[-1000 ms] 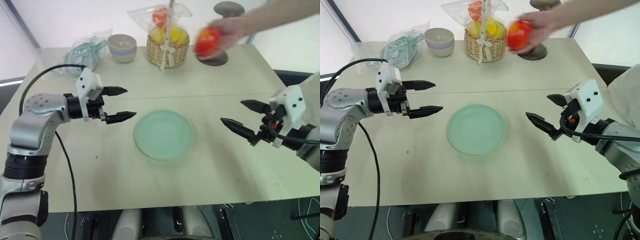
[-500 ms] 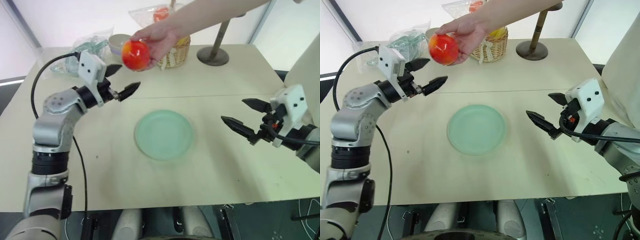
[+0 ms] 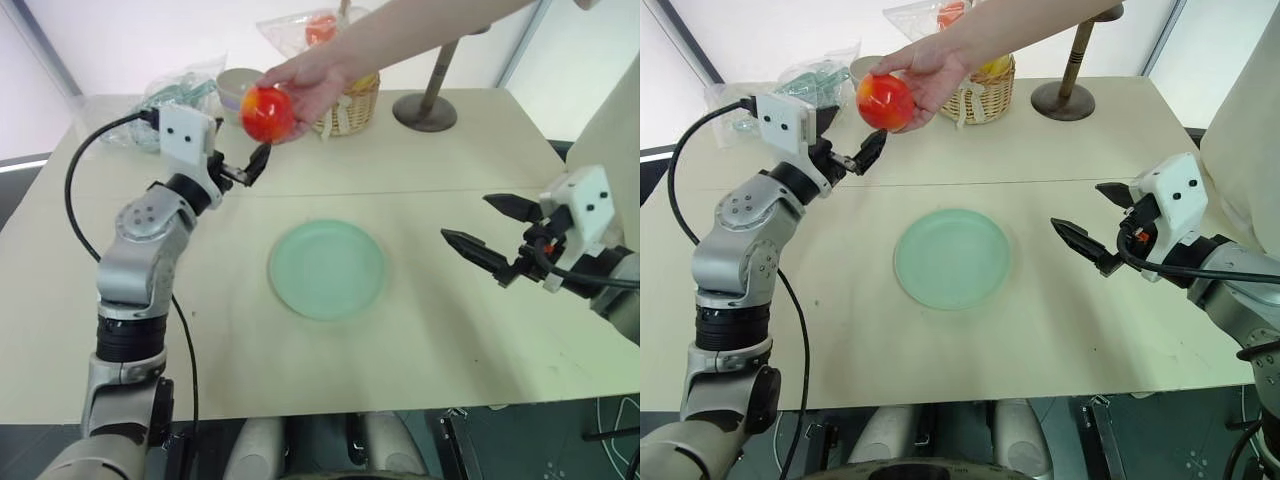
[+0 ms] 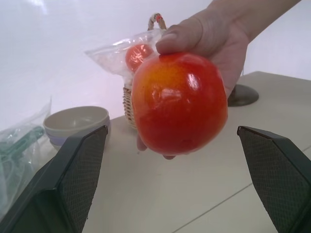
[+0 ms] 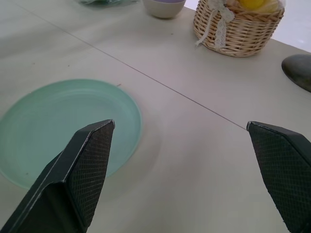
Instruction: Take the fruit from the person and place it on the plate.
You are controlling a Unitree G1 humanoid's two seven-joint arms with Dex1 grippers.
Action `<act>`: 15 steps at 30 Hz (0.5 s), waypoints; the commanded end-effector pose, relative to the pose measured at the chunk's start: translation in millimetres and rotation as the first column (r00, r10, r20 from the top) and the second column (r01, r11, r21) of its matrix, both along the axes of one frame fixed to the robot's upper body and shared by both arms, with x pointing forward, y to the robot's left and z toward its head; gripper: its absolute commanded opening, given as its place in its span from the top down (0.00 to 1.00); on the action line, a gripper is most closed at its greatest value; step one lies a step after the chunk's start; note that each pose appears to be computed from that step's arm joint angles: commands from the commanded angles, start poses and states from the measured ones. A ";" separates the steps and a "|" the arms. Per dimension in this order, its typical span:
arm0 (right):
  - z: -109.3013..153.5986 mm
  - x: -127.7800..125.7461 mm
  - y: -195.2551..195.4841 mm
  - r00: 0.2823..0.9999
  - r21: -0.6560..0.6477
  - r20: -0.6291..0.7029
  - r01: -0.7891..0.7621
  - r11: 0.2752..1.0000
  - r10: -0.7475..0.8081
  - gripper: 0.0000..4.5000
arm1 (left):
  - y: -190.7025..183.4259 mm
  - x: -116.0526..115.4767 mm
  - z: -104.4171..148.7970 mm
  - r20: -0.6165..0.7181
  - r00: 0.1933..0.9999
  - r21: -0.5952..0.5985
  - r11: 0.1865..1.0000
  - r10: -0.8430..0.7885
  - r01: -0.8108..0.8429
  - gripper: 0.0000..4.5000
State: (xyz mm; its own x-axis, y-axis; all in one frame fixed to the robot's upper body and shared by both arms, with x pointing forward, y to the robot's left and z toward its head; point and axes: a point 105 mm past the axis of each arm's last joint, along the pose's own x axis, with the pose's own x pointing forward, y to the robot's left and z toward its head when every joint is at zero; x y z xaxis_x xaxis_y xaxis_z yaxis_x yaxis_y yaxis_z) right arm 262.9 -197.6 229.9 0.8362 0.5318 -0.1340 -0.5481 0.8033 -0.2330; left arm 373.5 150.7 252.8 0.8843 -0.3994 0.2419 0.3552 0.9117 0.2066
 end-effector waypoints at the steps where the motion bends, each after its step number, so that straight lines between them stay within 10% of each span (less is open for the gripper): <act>1: 9.5 -4.2 3.7 0.999 -0.009 0.043 -0.012 1.000 0.012 0.01 | -5.4 1.2 15.1 0.068 0.998 0.007 1.000 0.002 -0.002 0.00; 15: 9.4 -9.5 2.3 0.999 -0.007 0.049 0.014 1.000 -0.013 0.01 | -17.0 22.5 17.6 0.095 0.995 0.044 0.999 -0.011 0.007 0.00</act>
